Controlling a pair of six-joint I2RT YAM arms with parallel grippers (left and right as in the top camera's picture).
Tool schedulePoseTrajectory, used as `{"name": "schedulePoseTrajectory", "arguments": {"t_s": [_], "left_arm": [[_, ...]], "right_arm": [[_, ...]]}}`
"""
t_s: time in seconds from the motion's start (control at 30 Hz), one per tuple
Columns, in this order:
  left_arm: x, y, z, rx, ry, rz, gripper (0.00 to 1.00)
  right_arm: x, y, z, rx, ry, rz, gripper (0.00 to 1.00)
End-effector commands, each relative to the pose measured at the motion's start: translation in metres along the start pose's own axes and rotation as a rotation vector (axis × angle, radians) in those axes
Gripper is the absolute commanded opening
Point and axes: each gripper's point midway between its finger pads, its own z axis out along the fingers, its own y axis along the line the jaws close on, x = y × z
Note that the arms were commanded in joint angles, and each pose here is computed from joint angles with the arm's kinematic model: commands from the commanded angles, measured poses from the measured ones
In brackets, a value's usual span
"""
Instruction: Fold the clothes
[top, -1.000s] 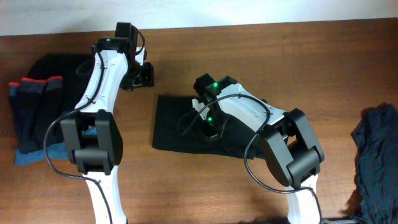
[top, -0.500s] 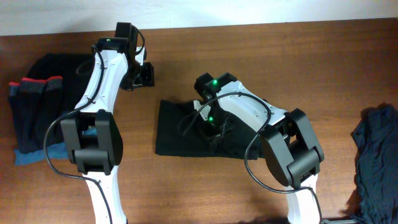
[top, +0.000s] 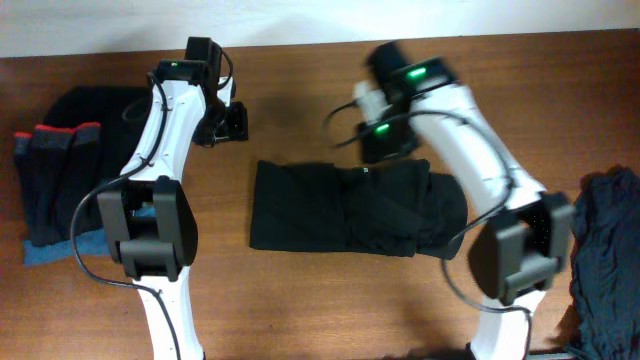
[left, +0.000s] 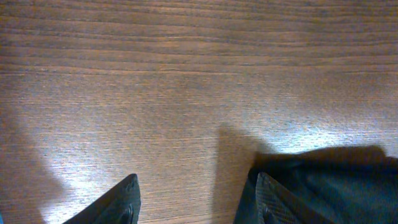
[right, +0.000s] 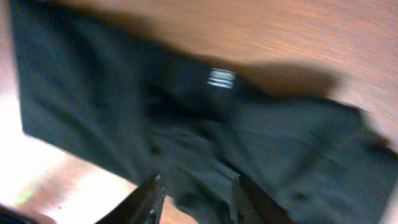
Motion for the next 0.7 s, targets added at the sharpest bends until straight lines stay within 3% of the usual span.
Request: {"name": "schedulePoseTrajectory", "arguments": {"t_s": [0.0, 0.13, 0.4, 0.67], "left_arm": [[-0.004, 0.002, 0.0, -0.007, -0.006, 0.007, 0.59], [-0.004, 0.002, 0.0, -0.008, -0.006, 0.007, 0.59], [-0.004, 0.002, 0.0, -0.007, -0.006, 0.007, 0.59], [-0.004, 0.002, 0.0, -0.007, -0.006, 0.007, 0.59]], "right_arm": [[0.007, -0.048, -0.011, -0.023, 0.005, 0.149, 0.44], [0.032, -0.088, -0.004, -0.118, 0.061, 0.242, 0.56], [0.083, -0.13, 0.031, -0.19, 0.159, 0.364, 0.59], [0.109, -0.139, 0.066, -0.214, 0.185, 0.388, 0.71]]}}
